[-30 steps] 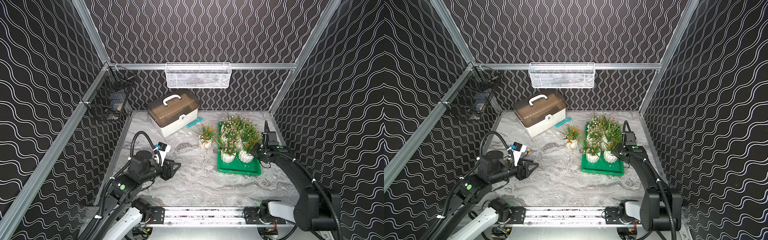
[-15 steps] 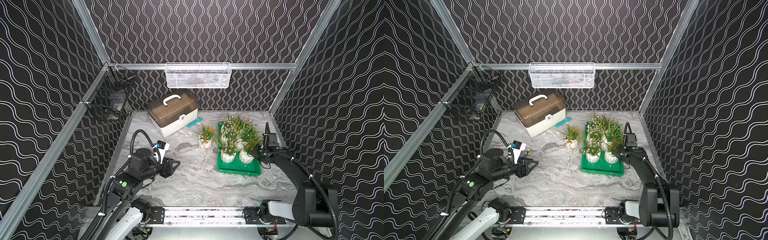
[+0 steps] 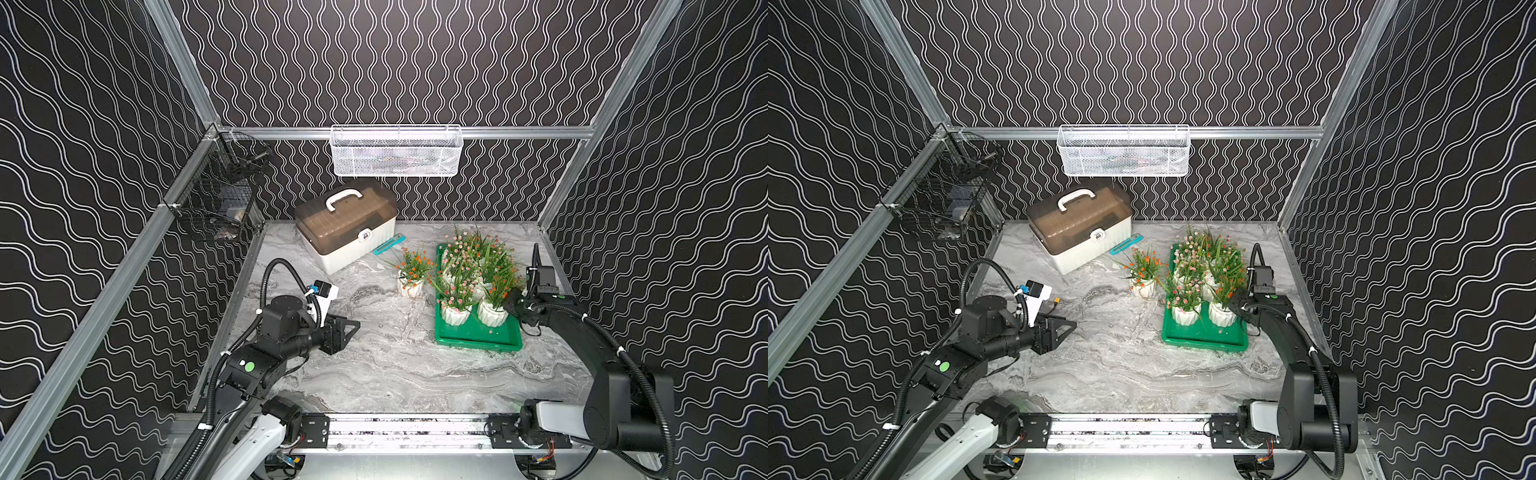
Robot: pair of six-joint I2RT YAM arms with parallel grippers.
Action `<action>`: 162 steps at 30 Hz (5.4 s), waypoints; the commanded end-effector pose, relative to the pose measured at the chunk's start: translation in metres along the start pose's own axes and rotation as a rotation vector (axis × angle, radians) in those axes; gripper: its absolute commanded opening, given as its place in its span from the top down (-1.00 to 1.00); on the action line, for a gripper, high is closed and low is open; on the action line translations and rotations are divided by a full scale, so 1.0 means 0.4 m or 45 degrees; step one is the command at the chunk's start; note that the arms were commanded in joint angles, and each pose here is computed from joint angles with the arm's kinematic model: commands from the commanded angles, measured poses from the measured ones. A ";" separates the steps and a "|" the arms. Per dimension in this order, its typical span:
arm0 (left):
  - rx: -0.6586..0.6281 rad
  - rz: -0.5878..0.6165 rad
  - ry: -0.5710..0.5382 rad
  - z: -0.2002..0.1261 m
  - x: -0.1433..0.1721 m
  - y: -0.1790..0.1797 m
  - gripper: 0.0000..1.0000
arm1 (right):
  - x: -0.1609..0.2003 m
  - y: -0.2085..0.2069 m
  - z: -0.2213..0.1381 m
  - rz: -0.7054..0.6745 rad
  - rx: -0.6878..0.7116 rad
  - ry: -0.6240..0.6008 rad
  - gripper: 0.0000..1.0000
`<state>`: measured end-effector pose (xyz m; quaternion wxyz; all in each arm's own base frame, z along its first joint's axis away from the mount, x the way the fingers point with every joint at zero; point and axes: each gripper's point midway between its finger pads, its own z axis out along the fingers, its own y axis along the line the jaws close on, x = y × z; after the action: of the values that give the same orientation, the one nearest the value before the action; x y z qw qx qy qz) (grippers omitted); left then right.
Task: Put the potted gypsophila into the storage box
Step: Place the baby's breath potted plant at the storage box, then pick up the baby's breath potted plant from the center of the board.
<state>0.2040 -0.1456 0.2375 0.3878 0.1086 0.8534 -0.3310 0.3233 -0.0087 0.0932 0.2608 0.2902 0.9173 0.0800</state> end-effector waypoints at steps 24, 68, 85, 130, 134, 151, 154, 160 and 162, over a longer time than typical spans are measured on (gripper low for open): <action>0.002 0.000 -0.024 0.003 -0.010 0.005 -0.04 | 0.100 0.159 -0.280 -0.160 -0.633 0.037 0.16; -0.298 -0.292 0.185 0.137 -0.077 0.132 -0.09 | 0.293 0.485 -0.375 -0.659 -0.861 0.240 0.22; -0.118 -0.449 0.103 0.057 -0.048 0.177 -0.07 | 0.431 0.772 -0.168 -1.175 -0.462 0.200 0.34; -0.047 -0.506 -0.010 0.029 -0.040 0.185 -0.09 | 0.309 0.793 0.157 -1.193 0.111 0.054 0.50; -0.049 -0.508 -0.010 0.029 -0.039 0.186 -0.09 | 0.327 0.791 0.173 -1.192 0.092 0.090 0.55; -0.083 -0.510 -0.021 0.025 -0.037 0.196 -0.09 | 0.318 0.819 0.103 -1.202 -0.022 0.047 1.00; -0.089 -0.517 -0.009 0.029 -0.034 0.200 -0.09 | 0.313 0.834 0.063 -1.202 -0.069 0.023 1.00; -0.102 -0.525 -0.008 0.030 -0.031 0.205 -0.09 | 0.309 0.846 -0.008 -1.165 -0.174 0.002 1.00; -0.088 -0.525 -0.003 0.032 -0.029 0.201 -0.09 | 0.310 0.851 -0.046 -1.158 -0.215 -0.013 1.00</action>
<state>0.2542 -0.0912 0.2009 0.3155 -0.0817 0.8700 -0.3700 0.3957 0.3327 0.1346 0.2676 -0.1693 0.9485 0.0034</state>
